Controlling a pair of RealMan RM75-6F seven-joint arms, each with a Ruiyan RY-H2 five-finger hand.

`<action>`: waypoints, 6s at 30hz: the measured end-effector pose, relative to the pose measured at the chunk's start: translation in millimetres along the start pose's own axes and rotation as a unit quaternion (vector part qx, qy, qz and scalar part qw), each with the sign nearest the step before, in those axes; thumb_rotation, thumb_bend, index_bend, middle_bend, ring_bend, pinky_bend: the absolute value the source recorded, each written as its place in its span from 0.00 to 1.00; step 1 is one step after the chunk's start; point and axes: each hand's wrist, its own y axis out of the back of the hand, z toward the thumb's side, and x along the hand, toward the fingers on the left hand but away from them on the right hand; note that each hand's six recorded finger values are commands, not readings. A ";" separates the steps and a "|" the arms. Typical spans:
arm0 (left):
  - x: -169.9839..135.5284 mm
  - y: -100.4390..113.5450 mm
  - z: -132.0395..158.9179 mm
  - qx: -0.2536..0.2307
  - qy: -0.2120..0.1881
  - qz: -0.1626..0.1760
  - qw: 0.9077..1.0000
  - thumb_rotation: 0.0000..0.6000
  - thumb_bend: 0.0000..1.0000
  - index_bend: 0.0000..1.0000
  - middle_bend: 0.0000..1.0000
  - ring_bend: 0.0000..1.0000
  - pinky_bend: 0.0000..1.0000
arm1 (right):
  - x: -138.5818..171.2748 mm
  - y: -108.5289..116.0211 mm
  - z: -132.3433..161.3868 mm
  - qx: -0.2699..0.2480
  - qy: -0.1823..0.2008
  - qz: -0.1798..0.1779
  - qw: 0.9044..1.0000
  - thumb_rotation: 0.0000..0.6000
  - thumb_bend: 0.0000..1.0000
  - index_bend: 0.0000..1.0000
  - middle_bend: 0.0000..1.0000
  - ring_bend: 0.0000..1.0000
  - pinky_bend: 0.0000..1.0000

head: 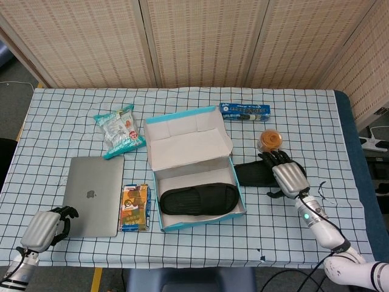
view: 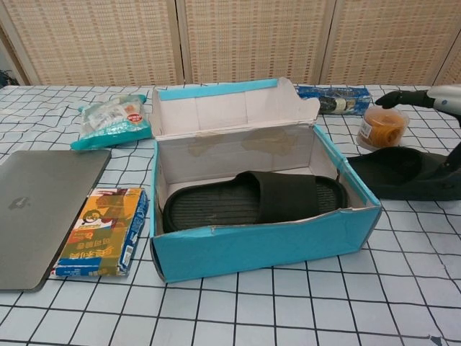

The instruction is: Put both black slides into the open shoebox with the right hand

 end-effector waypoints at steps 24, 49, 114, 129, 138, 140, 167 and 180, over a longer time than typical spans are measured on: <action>-0.5 -0.2 -0.8 -0.002 0.000 -0.002 1.000 1.00 0.72 0.44 0.46 0.48 0.67 | -35.4 -56.5 -48.0 -0.017 -0.051 0.053 0.997 1.00 0.04 0.11 0.11 0.00 0.03; -0.4 -2.5 0.0 -0.001 -0.001 -0.006 1.000 1.00 0.72 0.44 0.46 0.48 0.67 | -7.2 -8.7 -45.7 0.069 -0.067 -0.102 0.990 1.00 0.04 0.53 0.60 0.46 0.50; -0.1 0.4 -3.0 -0.012 0.001 -0.002 1.000 1.00 0.72 0.44 0.45 0.48 0.67 | -54.0 -73.1 177.7 0.111 0.152 -0.225 0.956 1.00 0.04 0.41 0.43 0.25 0.35; 0.0 1.1 -3.7 -0.008 0.002 0.001 1.000 1.00 0.72 0.44 0.45 0.48 0.67 | -34.0 -56.4 172.7 0.024 0.139 -0.095 0.985 1.00 0.04 0.33 0.34 0.14 0.26; 0.3 0.7 -3.6 -0.009 0.004 0.001 1.000 1.00 0.72 0.44 0.45 0.48 0.67 | -40.3 -65.0 159.6 0.057 0.117 -0.090 0.987 1.00 0.04 0.32 0.33 0.13 0.26; 0.2 1.3 -3.2 -0.010 0.003 0.002 1.000 1.00 0.72 0.44 0.45 0.48 0.67 | -41.7 -65.7 158.4 0.060 0.114 -0.093 0.987 1.00 0.04 0.32 0.33 0.13 0.26; 1.0 0.1 -3.7 -0.006 0.006 0.002 1.000 1.00 0.72 0.44 0.45 0.48 0.67 | -17.7 -1.1 163.4 -0.053 0.125 -0.095 0.986 1.00 0.04 0.09 0.06 0.00 0.00; 0.8 0.0 -4.3 -0.010 0.006 0.000 1.000 1.00 0.72 0.44 0.45 0.48 0.67 | -16.0 -2.9 223.0 -0.149 0.206 -0.116 0.960 1.00 1.00 0.73 0.58 0.46 0.58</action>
